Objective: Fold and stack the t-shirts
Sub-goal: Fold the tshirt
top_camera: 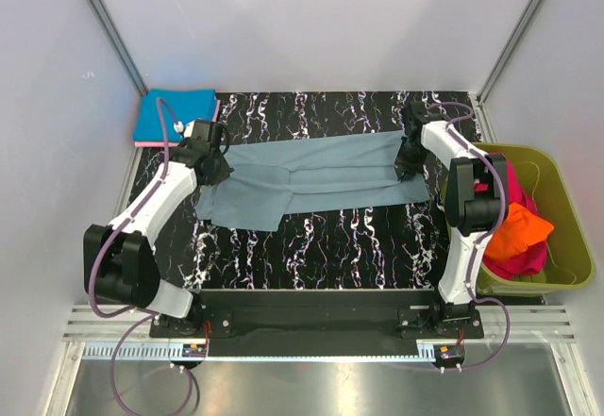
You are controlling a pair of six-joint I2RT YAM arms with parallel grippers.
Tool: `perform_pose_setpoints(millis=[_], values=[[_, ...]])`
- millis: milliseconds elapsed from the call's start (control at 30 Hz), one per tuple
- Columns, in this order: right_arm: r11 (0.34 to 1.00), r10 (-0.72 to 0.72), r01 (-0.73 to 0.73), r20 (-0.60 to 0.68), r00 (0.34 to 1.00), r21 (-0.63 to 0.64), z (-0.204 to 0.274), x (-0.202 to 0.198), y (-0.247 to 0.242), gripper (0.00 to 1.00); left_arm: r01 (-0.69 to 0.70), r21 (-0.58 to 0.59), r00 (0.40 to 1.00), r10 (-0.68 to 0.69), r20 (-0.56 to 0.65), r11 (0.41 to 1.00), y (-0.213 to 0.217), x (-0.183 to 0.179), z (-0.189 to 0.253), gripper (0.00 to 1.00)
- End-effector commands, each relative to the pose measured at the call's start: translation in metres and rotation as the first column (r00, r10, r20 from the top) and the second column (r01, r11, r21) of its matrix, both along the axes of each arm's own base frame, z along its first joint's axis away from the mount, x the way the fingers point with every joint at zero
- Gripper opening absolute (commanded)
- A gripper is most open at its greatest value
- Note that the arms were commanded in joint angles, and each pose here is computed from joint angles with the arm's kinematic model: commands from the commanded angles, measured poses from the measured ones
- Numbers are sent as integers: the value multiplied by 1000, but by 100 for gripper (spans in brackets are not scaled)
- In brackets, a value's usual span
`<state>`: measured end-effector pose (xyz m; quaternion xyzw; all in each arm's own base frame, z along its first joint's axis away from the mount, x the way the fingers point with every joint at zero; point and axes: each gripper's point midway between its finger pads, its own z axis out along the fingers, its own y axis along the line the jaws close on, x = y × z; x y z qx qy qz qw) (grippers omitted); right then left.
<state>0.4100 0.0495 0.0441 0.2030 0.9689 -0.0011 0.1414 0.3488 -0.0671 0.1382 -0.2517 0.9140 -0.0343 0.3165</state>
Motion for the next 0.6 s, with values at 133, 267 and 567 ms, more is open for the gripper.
perform_pose_setpoints(millis=[133, 267, 567], values=[[999, -11, 11, 3, 1000, -45, 5, 16, -14, 14, -10, 4, 996, 10, 83, 1000, 10, 38, 16, 0], [999, -16, 16, -7, 1000, -48, 3, 21, -18, 14, -12, -4, 997, 13, 80, 1000, 13, 50, 14, 0], [1000, -4, 4, -8, 1000, -20, -3, 36, -12, 15, -23, 2, 998, 23, 65, 1000, 21, 66, 9, 0]])
